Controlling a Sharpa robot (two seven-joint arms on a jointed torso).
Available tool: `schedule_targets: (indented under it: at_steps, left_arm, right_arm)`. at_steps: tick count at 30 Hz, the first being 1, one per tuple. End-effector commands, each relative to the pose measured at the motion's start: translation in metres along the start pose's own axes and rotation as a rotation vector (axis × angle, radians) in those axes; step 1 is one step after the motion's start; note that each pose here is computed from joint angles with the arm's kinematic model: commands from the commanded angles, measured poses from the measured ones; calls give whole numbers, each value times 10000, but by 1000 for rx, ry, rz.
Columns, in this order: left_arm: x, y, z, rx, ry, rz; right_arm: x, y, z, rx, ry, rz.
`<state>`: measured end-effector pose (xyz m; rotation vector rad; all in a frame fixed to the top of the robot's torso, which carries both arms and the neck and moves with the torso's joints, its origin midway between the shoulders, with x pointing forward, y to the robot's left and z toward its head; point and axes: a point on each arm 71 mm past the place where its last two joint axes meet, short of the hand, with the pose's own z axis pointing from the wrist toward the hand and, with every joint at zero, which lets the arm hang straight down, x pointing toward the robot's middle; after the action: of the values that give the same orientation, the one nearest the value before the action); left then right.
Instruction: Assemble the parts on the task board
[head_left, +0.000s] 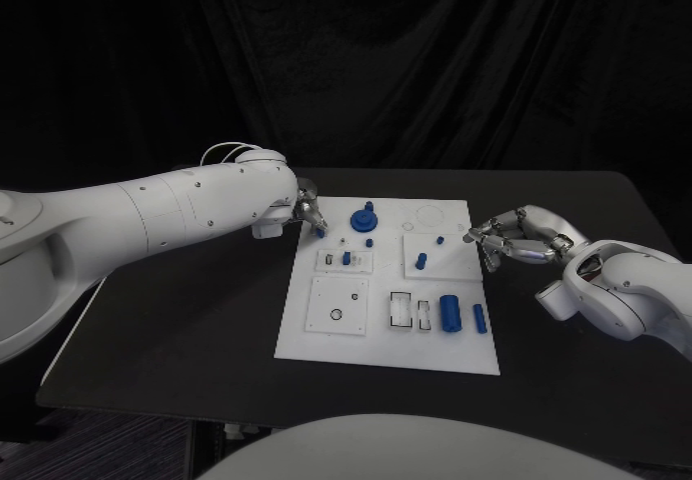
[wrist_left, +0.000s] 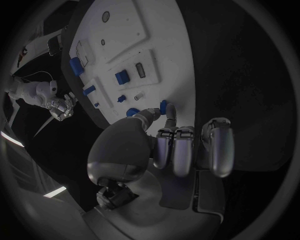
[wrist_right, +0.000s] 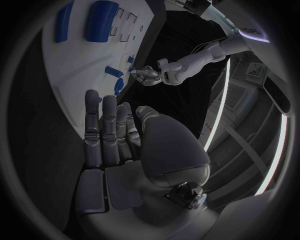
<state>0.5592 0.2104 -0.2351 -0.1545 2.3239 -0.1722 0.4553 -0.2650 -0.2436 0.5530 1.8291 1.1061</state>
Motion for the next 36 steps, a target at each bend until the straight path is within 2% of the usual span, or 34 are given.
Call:
schedule_targets:
  at_steps: [1, 9, 17, 26, 36]
  left_arm:
    - [18, -4, 0, 13, 5, 4]
    - [20, 15, -23, 19, -17, -9]
    - [67, 23, -88, 34, -22, -14]
    - [137, 18, -226, 75, 0, -75]
    - [261, -20, -376, 99, 55, -64]
  right_arm:
    - [12, -20, -3, 17, 9, 0]
    - [7, -26, -10, 20, 8, 0]
    - [3, -32, -15, 23, 8, 1]
    - [2, -38, -23, 28, 10, 2]
    - [-1, -44, -29, 31, 11, 3]
